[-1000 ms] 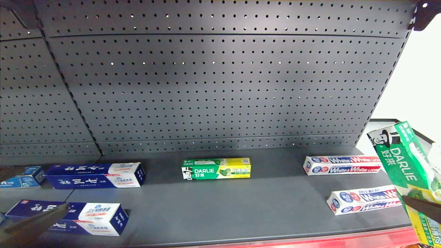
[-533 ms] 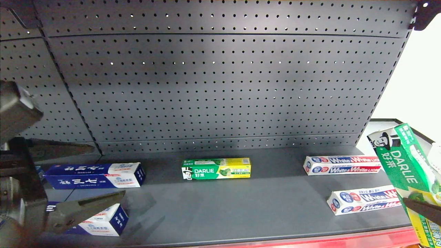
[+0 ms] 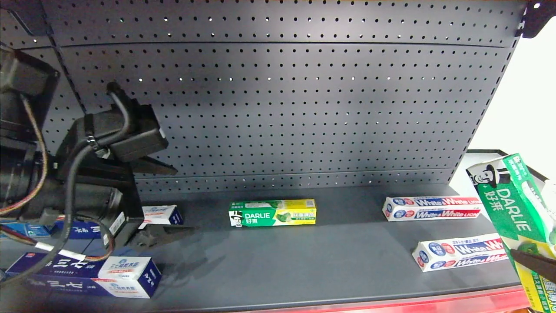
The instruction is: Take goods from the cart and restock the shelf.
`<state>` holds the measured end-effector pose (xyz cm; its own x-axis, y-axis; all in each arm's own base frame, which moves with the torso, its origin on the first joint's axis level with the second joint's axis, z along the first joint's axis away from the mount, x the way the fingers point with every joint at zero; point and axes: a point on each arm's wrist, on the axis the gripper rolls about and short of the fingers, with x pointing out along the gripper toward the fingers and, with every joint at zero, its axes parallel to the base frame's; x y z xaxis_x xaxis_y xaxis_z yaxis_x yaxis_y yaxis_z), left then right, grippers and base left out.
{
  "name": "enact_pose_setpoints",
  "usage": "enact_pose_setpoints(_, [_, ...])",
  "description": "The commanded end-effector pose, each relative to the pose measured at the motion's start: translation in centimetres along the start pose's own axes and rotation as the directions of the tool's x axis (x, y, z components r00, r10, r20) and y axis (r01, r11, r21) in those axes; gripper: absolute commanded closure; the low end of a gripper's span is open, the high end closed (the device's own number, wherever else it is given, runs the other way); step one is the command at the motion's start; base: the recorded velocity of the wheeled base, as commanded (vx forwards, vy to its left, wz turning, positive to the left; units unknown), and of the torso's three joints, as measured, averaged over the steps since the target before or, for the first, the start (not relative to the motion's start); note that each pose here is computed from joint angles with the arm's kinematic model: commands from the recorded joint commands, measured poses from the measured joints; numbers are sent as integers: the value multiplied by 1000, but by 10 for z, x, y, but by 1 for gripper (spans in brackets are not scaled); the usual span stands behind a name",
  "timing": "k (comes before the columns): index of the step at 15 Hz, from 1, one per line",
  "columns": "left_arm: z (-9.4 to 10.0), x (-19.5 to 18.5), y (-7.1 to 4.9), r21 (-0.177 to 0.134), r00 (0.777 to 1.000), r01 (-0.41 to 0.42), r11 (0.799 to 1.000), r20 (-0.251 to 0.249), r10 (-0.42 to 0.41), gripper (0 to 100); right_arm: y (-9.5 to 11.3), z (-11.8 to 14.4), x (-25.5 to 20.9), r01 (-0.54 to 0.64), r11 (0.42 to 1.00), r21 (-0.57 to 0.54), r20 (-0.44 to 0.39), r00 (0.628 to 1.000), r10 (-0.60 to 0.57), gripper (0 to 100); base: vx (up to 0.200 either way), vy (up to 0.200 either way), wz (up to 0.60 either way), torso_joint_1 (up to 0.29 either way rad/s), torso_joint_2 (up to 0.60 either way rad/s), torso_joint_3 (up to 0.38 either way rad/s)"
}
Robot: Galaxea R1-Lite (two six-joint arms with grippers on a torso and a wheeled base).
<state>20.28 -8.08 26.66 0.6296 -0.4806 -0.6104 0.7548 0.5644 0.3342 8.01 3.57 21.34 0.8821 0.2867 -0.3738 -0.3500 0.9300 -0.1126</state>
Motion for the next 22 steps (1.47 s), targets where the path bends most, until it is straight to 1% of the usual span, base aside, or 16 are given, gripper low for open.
enact_pose_setpoints(1, [-2, 32, 10, 29, 997, 38, 999, -61, -37, 0, 0, -1, -1, -1, 1000, 0, 3, 1000, 1, 100, 0, 0, 0, 0, 0, 0])
enact_pose_setpoints(4, [3, 54, 17, 32, 998, 41, 999, -43, -40, 0, 0, -1, -2, 2, 1000, 1, 6, 1000, -2, 100, 0, 0, 0, 0, 0, 0])
enact_pose_setpoints(5, [5, 69, 23, 77, 999, 46, 996, -23, -45, 0, 0, -2, -2, -1, 1000, 0, 3, 1000, 1, 100, 0, 0, 0, 0, 0, 0])
enact_pose_setpoints(6, [6, 78, 28, 109, 998, 59, 992, -3, -59, 0, 0, -3, -2, -1, 1000, 0, 1, 1000, 1, 100, 0, 0, 0, 0, 0, 0])
enact_pose_setpoints(7, [8, 86, 31, 133, 997, 72, 989, -7, -71, 0, 0, -5, -2, -1, 1000, 0, -2, 1000, 1, 100, 0, 0, 0, 0, 0, 0])
enact_pose_setpoints(9, [7, 97, 34, 144, 997, 83, 986, -21, -81, 0, 0, -8, -3, -1, 1000, -1, -6, 1000, 1, 100, 0, 0, 0, 0, 0, 0])
enact_pose_setpoints(11, [5, 112, 40, 191, 995, 97, 977, -41, -91, 0, 0, -9, -6, -2, 1000, -1, 3, 1000, 2, 100, 0, 0, 0, 0, 0, 0])
enact_pose_setpoints(12, [5, 113, 40, 190, 995, 99, 977, -41, -93, 0, 0, -9, -6, -2, 1000, -1, 3, 1000, 2, 100, 0, 0, 0, 0, 0, 0])
enact_pose_setpoints(13, [8, 119, 44, 204, 994, 105, 973, -44, -98, 0, 0, -9, -5, -12, 1000, -2, 2, 1000, 12, 100, 0, 0, 0, 0, 0, 0])
enact_pose_setpoints(14, [14, 121, 48, 220, 990, 136, 966, -58, -126, 0, 0, -9, -5, -18, 1000, -1, 4, 1000, 18, 100, 0, 0, 0, 0, 0, 0])
enact_pose_setpoints(15, [21, 121, 49, 229, 978, 202, 952, -92, -185, 0, 0, -9, -5, -19, 1000, -3, 4, 1000, 19, 100, 0, 0, 0, 0, 0, 0])
enact_pose_setpoints(16, [26, 122, 50, 232, 971, 232, 945, -106, -213, 0, 0, -9, -5, -19, 1000, -5, 4, 1000, 19, 100, 0, 0, 0, 0, 0, 0])
enact_pose_setpoints(18, [35, 129, 57, 264, 960, 274, 925, -137, -245, 0, 0, -9, -6, -19, 1000, -4, 6, 1000, 19, 100, 0, 0, 0, 0, 0, 0])
enact_pose_setpoints(19, [38, 132, 59, 290, 946, 315, 904, -171, -275, 0, 0, -9, -6, -21, 1000, -4, 6, 1000, 21, 100, 0, 0, 0, 0, 0, 0])
enact_pose_setpoints(21, [41, 135, 61, 308, 914, 393, 867, -235, -331, 0, 0, -9, -6, -21, 1000, -5, 4, 1000, 21, 100, 0, 0, 0, 0, 0, 0])
enact_pose_setpoints(22, [42, 137, 62, 315, 911, 400, 861, -239, -337, 0, 0, -9, -6, -21, 1000, -5, 4, 1000, 21, 100, 0, 0, 0, 0, 0, 0])
